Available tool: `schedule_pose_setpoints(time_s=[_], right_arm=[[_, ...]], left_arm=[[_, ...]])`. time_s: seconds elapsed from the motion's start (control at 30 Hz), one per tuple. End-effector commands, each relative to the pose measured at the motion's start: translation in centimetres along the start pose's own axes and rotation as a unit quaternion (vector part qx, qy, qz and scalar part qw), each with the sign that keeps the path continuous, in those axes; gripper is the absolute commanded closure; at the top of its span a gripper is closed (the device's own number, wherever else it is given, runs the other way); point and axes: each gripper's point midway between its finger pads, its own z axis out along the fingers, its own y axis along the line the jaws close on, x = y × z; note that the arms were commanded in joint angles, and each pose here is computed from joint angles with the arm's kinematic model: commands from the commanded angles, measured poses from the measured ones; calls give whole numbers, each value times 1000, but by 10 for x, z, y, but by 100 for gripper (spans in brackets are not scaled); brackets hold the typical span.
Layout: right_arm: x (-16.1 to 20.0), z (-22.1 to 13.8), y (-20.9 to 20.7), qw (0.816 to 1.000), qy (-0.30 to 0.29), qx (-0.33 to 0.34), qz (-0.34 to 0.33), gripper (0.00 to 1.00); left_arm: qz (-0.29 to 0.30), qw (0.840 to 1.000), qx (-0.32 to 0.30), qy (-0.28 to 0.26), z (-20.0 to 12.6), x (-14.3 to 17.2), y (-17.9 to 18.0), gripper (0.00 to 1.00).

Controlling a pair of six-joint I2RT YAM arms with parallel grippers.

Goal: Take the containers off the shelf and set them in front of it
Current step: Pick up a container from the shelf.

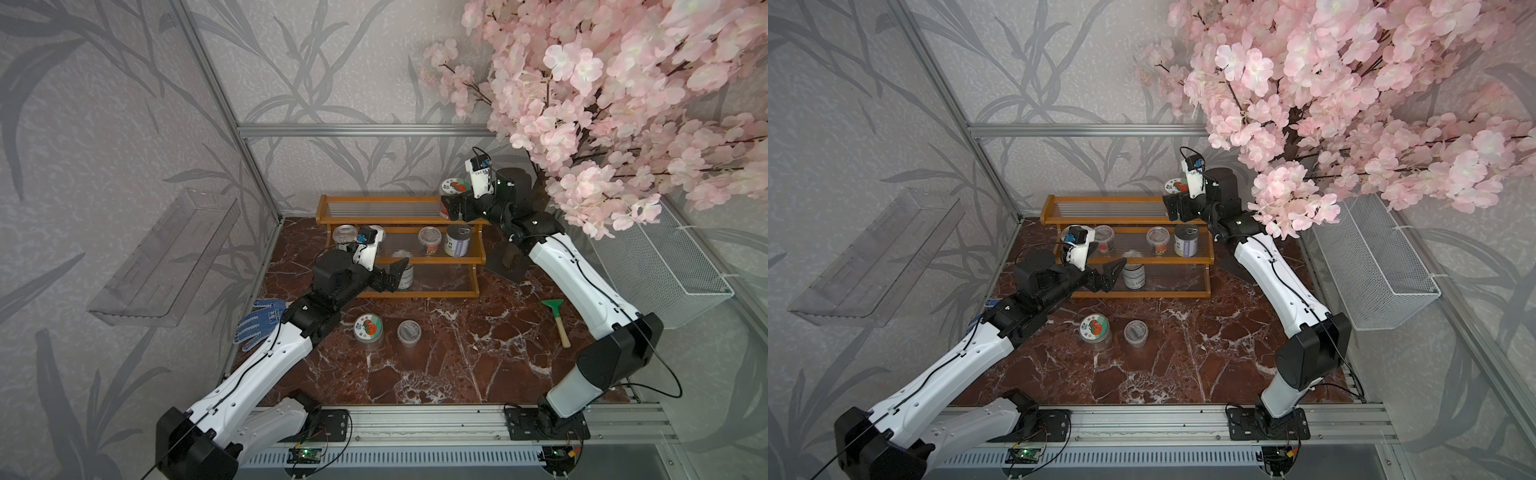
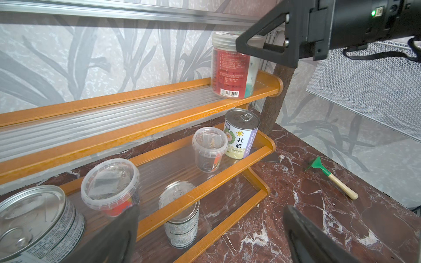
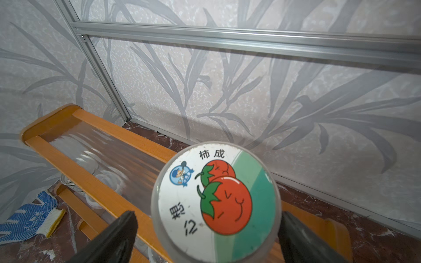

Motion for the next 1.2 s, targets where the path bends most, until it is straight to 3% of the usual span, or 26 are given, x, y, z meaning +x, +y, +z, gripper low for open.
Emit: schedule_pose_setpoints(time_s=[0.0,0.4,0.5,0.73,0.97,1.17], right_arm=[[-8,3,-2,1000,-4,3,9,1],[14,22,-7,999,47,10,15,1],[9,22,-6,999,33,9,19,1],[5,22,-1,1000,23,-8,17,19],[-13,2,10,1000,-9,-28,2,25],[-37,-35,49,995,-44,-87,-33,26]], left_arm=[[-8,1000,9,-13,-4,-4,-2,0],[-34,999,14,-33,-4,-8,-3,0],[-32,999,12,-31,-4,-8,-2,0],[-35,999,13,-28,-3,-6,-2,0],[-34,999,10,-26,-2,-6,-2,0],[-31,999,11,-29,-3,-9,-2,0]])
